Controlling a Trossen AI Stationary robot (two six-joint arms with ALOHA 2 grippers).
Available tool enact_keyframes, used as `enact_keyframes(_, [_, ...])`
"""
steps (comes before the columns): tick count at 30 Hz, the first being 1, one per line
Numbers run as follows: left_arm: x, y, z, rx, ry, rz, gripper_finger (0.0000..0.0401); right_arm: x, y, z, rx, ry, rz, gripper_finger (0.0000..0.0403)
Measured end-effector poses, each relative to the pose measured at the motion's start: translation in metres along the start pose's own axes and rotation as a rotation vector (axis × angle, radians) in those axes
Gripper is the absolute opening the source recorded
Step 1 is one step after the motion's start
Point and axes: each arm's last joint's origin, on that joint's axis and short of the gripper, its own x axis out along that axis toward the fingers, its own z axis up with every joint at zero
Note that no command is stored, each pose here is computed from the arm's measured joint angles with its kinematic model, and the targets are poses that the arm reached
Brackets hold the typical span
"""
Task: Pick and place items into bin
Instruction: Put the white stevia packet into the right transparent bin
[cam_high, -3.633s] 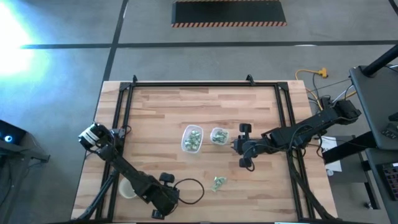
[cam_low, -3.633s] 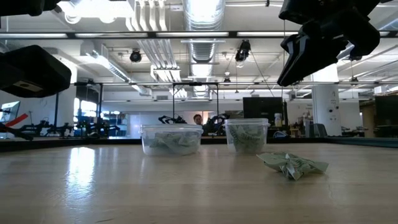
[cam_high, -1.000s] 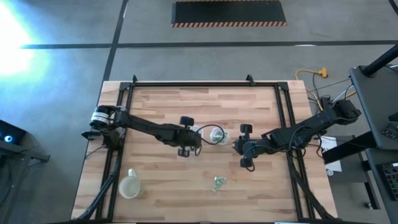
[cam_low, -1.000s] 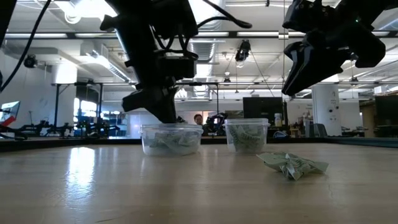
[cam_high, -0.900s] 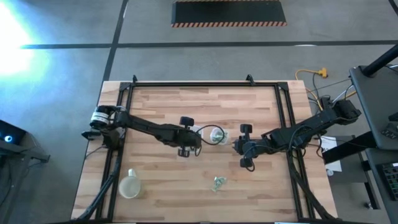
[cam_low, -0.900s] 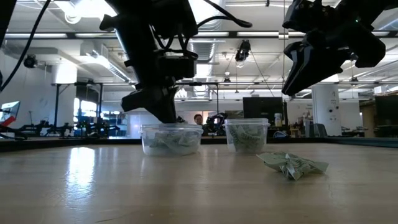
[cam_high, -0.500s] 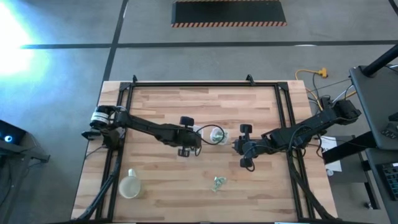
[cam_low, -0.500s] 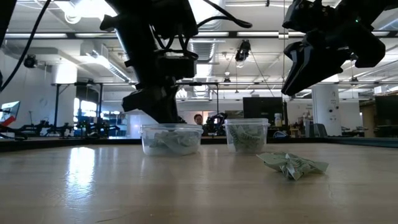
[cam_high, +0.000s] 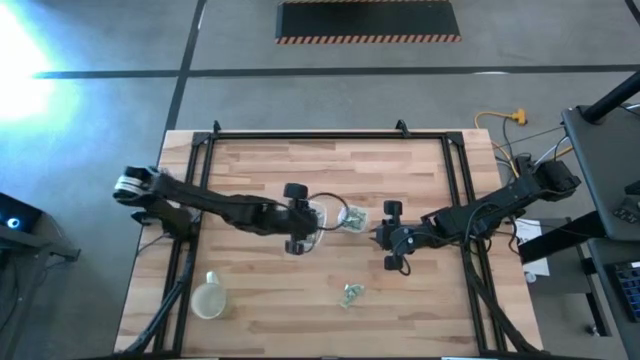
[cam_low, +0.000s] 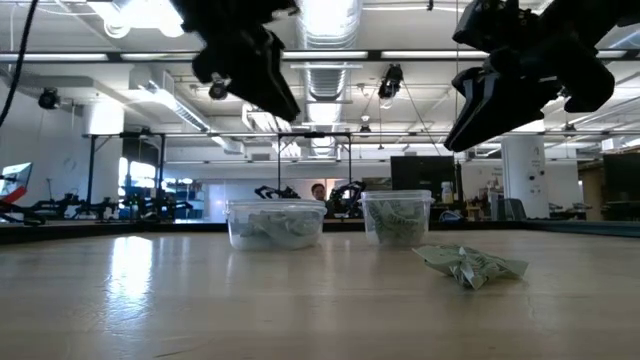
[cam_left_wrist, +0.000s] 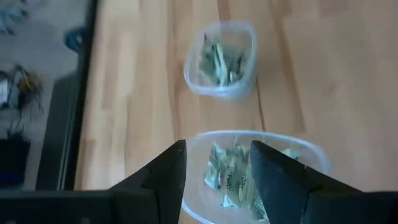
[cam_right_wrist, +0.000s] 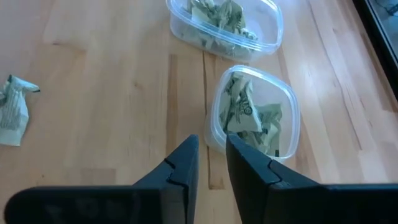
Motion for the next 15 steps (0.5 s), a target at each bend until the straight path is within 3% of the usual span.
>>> enact_keyframes(7, [-0.034, 0.006, -0.027, -0.061, -0.303, 0.049, 0.0162, 0.002, 0.0, -0.006, -0.007, 0.016, 0.003, 0.0077])
enact_keyframes(15, [-0.063, 0.012, -0.07, -0.172, -0.536, 0.085, 0.0162, 0.005, 0.005, -0.003, -0.018, -0.088, 0.129, 0.0069])
